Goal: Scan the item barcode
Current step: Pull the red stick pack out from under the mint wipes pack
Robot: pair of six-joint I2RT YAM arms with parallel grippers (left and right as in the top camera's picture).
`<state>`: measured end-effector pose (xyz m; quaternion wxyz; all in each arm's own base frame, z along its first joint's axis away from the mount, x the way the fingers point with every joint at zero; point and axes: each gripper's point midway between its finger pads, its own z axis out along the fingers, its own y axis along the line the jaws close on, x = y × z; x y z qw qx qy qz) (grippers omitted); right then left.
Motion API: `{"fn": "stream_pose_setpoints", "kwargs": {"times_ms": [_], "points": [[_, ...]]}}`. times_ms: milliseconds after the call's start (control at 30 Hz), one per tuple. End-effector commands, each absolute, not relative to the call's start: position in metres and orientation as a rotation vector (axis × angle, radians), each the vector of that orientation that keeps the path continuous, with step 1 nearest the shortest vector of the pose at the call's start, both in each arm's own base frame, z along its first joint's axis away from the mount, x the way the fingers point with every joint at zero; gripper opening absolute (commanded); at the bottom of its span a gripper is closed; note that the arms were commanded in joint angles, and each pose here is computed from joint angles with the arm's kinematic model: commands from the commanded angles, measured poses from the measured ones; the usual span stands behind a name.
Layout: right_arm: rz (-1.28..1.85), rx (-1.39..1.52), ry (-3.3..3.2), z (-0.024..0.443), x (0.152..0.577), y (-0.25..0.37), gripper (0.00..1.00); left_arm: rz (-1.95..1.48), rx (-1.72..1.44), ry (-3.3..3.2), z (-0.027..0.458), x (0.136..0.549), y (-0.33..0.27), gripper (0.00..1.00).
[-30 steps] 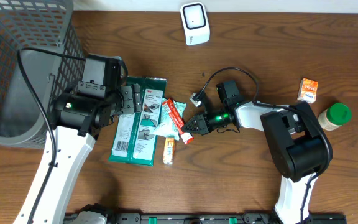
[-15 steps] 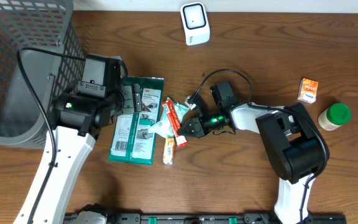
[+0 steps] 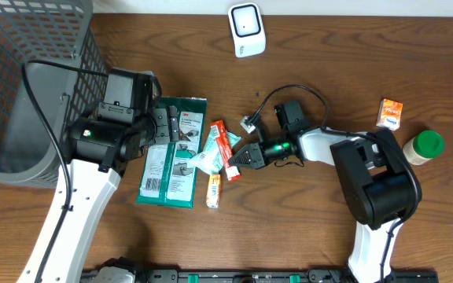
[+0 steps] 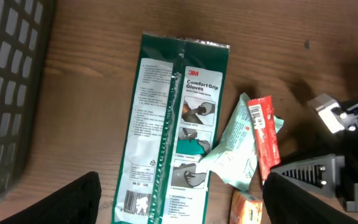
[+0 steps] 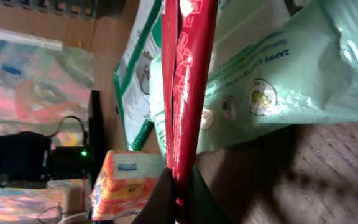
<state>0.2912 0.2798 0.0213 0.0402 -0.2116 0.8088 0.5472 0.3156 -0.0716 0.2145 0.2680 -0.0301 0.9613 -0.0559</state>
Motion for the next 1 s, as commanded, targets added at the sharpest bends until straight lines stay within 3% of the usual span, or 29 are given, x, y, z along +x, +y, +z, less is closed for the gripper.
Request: {"fn": "stream_pose_setpoints", "kwargs": {"times_ms": [0, 967], "points": [[1.774, -0.620, 2.476, 0.026, 0.284, 0.282, 0.01, -0.131, -0.075, 2.582, 0.218, 0.319, -0.068, 0.84], [1.892, -0.580, 2.500, 0.048, 0.275, 0.298, 0.01, -0.131, -0.075, 2.582, 0.218, 0.319, -0.068, 0.84]]}}
